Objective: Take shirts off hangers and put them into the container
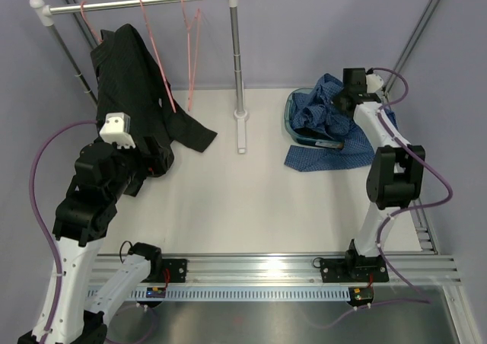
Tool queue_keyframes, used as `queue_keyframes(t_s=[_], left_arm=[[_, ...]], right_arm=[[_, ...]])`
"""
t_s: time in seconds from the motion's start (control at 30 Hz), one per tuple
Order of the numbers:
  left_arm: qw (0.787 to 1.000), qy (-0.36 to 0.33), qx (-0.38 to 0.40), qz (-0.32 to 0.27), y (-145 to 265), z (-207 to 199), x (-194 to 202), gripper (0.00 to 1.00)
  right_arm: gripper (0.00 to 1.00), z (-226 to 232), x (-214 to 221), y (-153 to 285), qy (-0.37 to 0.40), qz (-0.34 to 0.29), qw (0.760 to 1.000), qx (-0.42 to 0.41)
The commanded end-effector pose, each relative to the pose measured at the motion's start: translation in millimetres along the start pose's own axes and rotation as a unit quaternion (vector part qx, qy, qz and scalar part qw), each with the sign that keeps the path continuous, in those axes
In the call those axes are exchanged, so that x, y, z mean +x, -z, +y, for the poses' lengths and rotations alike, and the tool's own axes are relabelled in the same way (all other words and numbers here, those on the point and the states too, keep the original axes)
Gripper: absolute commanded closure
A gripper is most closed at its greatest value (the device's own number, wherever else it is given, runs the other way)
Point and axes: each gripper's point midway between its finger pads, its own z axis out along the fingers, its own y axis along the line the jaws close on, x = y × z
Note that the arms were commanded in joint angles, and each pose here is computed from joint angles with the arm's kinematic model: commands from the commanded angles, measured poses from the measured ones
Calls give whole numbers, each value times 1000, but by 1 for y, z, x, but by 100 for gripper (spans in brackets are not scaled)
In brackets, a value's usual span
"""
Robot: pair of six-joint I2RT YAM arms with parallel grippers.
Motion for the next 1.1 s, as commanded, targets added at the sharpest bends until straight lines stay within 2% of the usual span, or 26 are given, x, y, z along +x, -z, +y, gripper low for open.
queue_keyframes(t_s=[0.0,0.13,0.23,0.27,0.33,0.5,0.63,0.77,0.83,0.9,1.07], left_arm=[[1000,-6,-3,-15,2,0,-11,1],[1000,-6,-10,-16,3,3,-11,1],[1000,-6,-13,-15,4,4,-11,1],[1000,-6,-14,-15,5,4,-11,1],[1000,-5,-14,-16,5,4,-12,1],[1000,-4,-9,-19,6,2,-14,1],[1000,-1,-3,-21,7,0,-15,1],[1000,3,1,-21,6,-2,-14,1],[1000,3,6,-23,6,-4,-14,1],[1000,4,11,-23,6,-5,-14,1],[1000,3,16,-21,4,-7,-14,1]], right_arm=[[100,-10,19,-32,10,44,998,41],[100,-35,74,-54,-17,142,986,90],[100,-52,95,-60,-26,173,978,118],[99,-53,94,-59,-25,170,978,120],[89,-53,85,-58,-23,163,980,114],[68,-23,20,-28,0,88,993,75],[46,-9,-21,8,15,36,998,50],[39,-8,-38,53,-10,7,1000,18],[36,-20,-25,66,-26,12,999,13],[28,-37,-3,66,-30,26,999,17],[26,-61,34,80,-23,58,998,7]])
